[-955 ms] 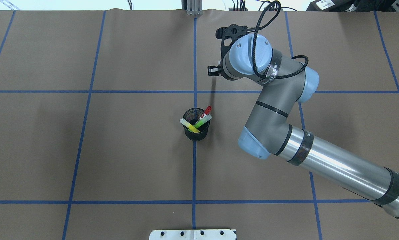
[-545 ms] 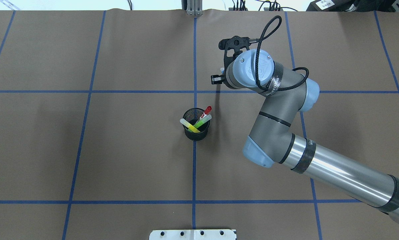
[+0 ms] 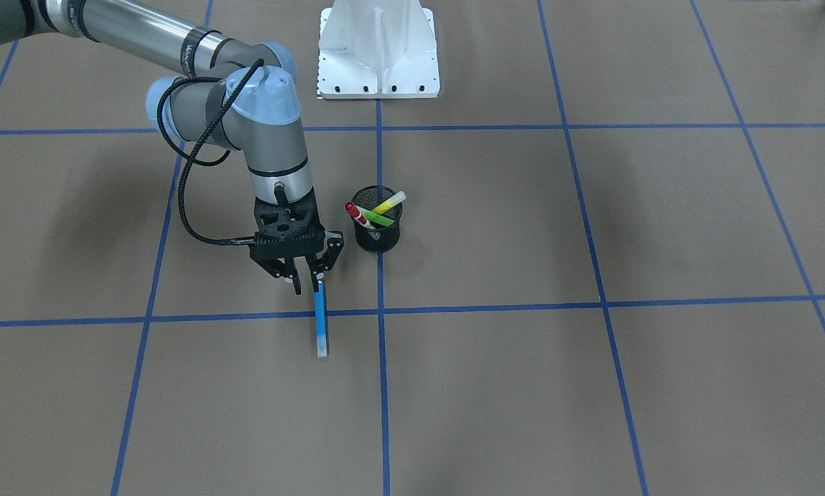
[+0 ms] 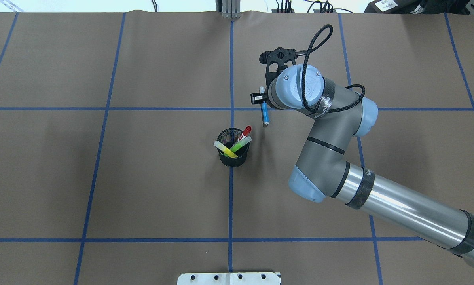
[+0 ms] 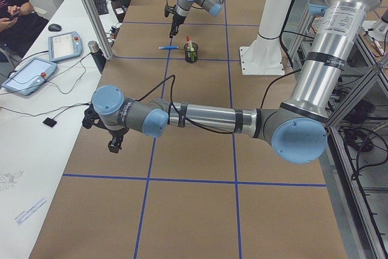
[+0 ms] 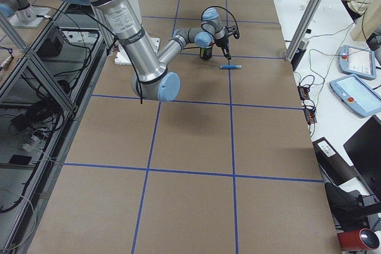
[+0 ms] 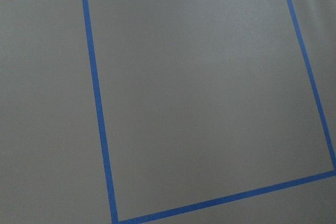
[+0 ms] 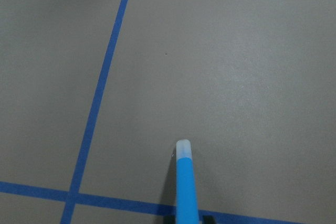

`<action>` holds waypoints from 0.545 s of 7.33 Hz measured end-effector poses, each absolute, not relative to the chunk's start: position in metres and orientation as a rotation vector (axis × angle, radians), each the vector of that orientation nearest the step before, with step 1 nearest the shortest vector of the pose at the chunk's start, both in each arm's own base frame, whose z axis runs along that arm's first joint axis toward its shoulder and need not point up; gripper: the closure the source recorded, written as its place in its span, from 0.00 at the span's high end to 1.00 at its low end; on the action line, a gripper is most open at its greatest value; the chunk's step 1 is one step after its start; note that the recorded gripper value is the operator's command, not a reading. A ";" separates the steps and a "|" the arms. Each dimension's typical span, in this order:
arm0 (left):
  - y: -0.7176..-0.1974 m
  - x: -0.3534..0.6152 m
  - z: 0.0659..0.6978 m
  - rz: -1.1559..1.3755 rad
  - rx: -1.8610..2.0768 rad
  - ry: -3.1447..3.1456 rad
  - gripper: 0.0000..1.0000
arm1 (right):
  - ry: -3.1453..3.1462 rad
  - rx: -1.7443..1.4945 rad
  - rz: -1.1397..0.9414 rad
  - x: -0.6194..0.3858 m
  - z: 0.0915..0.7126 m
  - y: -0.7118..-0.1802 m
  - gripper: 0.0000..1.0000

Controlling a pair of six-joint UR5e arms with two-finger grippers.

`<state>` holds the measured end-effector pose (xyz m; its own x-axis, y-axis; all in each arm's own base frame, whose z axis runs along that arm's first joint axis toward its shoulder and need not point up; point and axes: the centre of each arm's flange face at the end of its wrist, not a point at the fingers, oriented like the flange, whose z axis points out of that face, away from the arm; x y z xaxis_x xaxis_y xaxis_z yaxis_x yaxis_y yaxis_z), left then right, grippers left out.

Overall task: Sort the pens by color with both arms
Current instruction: 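Lower the blue highlighter onto the table beside the cup and release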

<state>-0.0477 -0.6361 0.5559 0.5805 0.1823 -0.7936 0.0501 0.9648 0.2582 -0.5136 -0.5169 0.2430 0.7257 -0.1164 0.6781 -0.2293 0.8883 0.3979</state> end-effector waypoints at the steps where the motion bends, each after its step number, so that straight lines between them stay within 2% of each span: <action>1: -0.636 -0.048 0.556 0.077 0.265 0.951 1.00 | -0.764 0.485 0.060 -0.513 0.242 -0.518 0.74; 4: -0.640 -0.045 0.549 0.036 0.247 0.960 1.00 | -0.825 0.366 -0.021 -0.463 0.242 -0.554 0.74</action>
<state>-0.0446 -0.6405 0.5486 0.5752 0.1398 -0.8060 0.0784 0.9713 0.2244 -0.4635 -0.5543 0.2421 0.6817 -0.1594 0.7141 -0.1229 0.9371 0.3266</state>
